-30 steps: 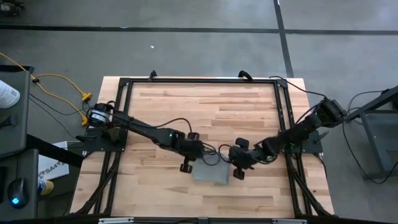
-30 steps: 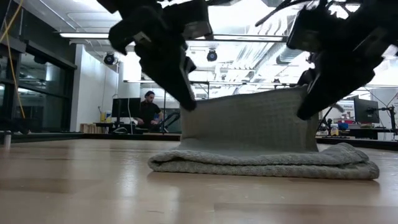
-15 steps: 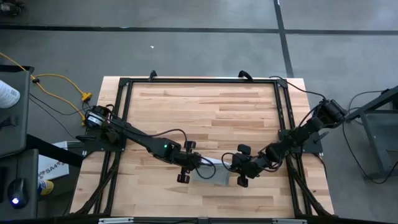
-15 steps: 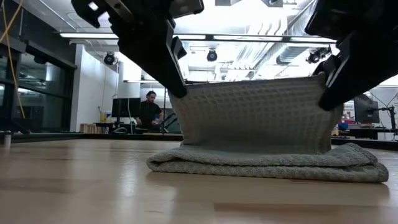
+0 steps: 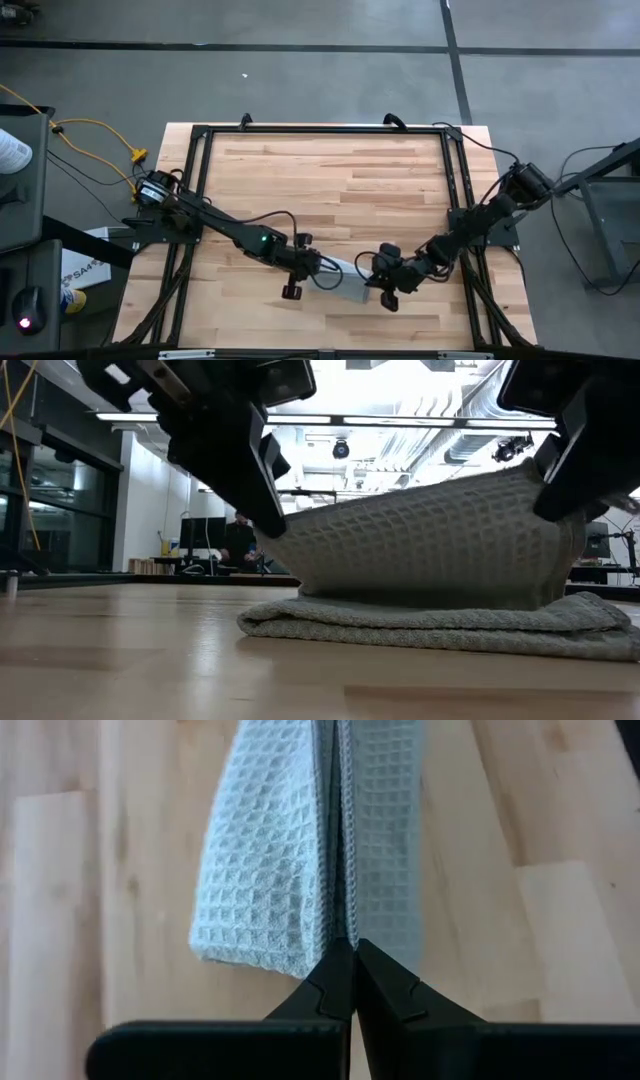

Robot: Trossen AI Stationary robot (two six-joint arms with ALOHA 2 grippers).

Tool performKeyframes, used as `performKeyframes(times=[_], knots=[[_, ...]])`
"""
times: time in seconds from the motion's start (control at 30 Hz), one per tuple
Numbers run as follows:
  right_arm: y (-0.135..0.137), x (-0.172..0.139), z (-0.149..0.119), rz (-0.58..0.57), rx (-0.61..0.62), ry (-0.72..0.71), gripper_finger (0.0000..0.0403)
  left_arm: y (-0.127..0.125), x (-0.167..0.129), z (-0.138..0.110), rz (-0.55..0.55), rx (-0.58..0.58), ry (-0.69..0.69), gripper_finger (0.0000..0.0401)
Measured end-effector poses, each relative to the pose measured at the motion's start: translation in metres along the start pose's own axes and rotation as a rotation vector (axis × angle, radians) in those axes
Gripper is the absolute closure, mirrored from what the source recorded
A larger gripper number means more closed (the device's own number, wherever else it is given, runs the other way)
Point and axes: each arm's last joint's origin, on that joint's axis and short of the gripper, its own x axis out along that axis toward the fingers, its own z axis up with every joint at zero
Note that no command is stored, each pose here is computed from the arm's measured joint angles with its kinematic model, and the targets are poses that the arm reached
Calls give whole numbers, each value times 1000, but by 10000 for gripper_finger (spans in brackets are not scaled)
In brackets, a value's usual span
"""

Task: Fold microfiber towels
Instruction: Fold the gray towel on the table

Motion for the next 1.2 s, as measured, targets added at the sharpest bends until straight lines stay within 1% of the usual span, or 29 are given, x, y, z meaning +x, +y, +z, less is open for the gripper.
performKeyframes(times=[0.13, 0.27, 0.37, 0.53, 0.7, 0.87, 1.07, 1.2], knots=[[0, 1, -1, 5, 20, 11, 399, -1, 3, -3, -46, -1, -13, 401], [1, 1, -1, 12, 28, 8, 399, -1, 3, -3, -48, -1, -21, 401], [1, 4, -3, 14, 41, 13, 399, -2, 3, -1, -82, 8, -41, 401], [3, 17, -14, 10, -7, 15, 399, -3, 3, 0, -98, 7, -42, 401], [4, 23, -26, -32, -85, 15, 399, -2, 3, 0, -41, 9, -59, 401], [5, 23, -29, -50, -149, 13, 399, -7, 13, -3, 27, 70, -76, 401], [5, 23, -29, -53, -168, 16, 399, -12, 39, -12, 31, 101, -64, 401], [6, 23, -29, -29, -152, 21, 399, -14, 39, -11, 27, 102, -82, 401]])
